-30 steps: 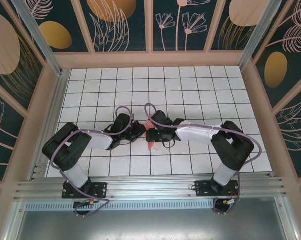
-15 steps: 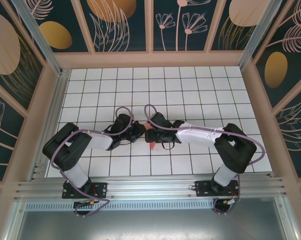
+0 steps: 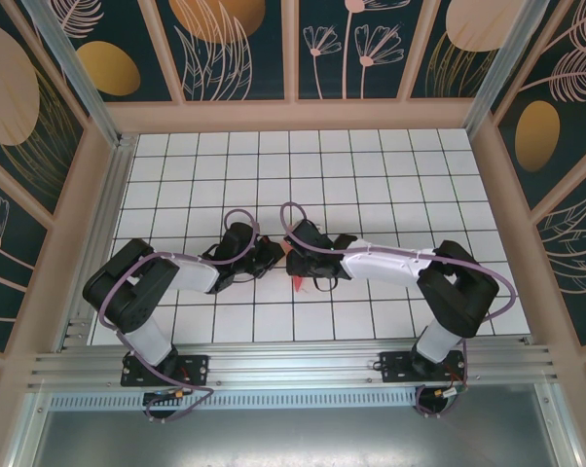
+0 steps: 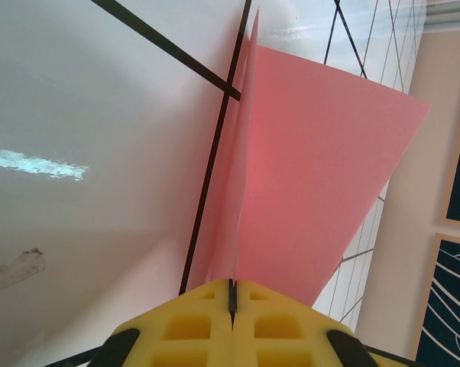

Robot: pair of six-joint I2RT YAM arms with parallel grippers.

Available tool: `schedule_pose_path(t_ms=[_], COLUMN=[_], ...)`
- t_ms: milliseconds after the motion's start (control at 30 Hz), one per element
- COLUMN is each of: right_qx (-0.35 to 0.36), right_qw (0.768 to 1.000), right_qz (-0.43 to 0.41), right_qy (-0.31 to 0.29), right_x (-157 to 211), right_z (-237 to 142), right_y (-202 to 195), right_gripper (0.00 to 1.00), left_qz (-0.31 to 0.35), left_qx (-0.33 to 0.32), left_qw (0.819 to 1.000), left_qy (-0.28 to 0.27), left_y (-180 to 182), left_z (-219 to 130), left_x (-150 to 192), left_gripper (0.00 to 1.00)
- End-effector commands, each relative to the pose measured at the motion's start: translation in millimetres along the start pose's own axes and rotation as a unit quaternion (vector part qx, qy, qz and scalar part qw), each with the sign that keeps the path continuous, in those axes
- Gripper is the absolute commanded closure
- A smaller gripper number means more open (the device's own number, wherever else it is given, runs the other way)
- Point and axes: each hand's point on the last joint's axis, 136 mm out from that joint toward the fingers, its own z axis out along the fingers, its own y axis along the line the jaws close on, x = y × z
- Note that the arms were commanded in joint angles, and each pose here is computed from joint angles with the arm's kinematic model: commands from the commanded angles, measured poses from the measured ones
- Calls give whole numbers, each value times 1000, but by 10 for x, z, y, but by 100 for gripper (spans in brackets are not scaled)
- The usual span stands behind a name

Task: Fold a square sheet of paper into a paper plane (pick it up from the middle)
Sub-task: Move the paper plane to the top-center of the table.

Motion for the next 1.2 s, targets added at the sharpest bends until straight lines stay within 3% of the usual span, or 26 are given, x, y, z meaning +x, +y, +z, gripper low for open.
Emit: schedule_pose_path(t_ms=[0,467,600,833,1167], right_qx=[10,37,35,23,25], right_qw=[1000,999,999,1000,999], right_qz=[-5,3,5,-6,-27], right_qy=[-6,5,9,10,29], right_x=[-36,14,24,25,190], right_z=[11,128,162,184,212], right_y=[53,0,16,85,83], right_gripper=[55,62,70,59,65], left_qz=[-2,-4,-5,-6,-12], left_qx=[8,7,7,7,4], left_qw=[1000,1000,1000,1000,1000], left_qy=[-2,-1,-3,-2,-5], left_y=[-1,12,19,30,47], left_z=[7,12,5,1,12], left_x=[-12,-7,-10,-3,-16], left_gripper=[100,100,100,100,100])
